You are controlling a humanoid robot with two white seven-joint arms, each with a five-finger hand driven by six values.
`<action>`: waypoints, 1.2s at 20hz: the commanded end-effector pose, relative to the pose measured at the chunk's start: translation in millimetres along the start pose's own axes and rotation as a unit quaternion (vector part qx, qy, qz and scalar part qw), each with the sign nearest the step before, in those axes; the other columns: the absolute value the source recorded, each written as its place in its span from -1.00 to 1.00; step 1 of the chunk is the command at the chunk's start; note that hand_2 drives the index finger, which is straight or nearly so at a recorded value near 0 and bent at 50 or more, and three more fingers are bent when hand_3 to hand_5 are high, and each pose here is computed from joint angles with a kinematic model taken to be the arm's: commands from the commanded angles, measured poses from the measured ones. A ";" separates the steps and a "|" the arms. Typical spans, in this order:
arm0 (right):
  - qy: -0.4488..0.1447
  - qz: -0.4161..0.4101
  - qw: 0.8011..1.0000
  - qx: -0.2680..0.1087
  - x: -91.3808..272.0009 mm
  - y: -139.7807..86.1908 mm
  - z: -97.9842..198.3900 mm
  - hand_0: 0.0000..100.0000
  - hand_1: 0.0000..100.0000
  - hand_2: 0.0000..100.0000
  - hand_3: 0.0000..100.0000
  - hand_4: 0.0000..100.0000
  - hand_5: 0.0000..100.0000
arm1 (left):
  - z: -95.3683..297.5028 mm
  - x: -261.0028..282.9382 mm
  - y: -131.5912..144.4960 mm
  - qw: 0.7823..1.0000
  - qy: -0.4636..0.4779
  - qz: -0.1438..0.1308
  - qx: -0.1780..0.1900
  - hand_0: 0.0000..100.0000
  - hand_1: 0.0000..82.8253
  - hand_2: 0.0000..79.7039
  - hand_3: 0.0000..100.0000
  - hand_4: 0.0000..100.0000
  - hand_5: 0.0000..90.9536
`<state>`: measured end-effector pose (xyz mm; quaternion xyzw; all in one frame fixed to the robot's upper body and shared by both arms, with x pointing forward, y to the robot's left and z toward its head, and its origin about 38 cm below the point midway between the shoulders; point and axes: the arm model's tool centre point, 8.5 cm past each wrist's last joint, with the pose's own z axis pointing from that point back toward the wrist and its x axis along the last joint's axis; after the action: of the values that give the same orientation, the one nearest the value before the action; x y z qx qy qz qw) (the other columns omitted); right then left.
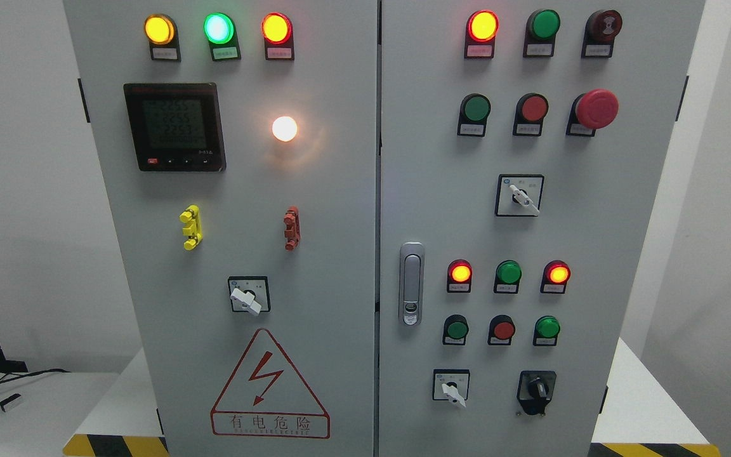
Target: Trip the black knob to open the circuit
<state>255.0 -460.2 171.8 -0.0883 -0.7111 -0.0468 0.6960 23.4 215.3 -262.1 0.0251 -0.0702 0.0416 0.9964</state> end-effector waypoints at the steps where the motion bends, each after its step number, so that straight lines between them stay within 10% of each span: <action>1: -0.023 0.004 0.999 0.027 7.5 25.2 -19.2 -0.40 0.28 -0.46 1.00 0.90 0.82 | 0.0 0.2 -0.3 1.000 -0.001 -0.015 -0.002 -0.76 -0.06 -1.00 -1.00 -1.00 -1.00; 24: 0.019 -0.007 0.998 0.055 -39.5 78.5 -34.7 -0.24 0.51 -0.39 1.00 0.99 0.92 | 0.0 0.2 -0.3 1.000 -0.001 -0.015 -0.002 -0.76 -0.06 -1.00 -1.00 -1.00 -1.00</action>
<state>298.7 -409.5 153.9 -0.0582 -0.7156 -0.0135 0.6960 23.4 215.3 -262.1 0.0251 -0.0702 0.0416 0.9964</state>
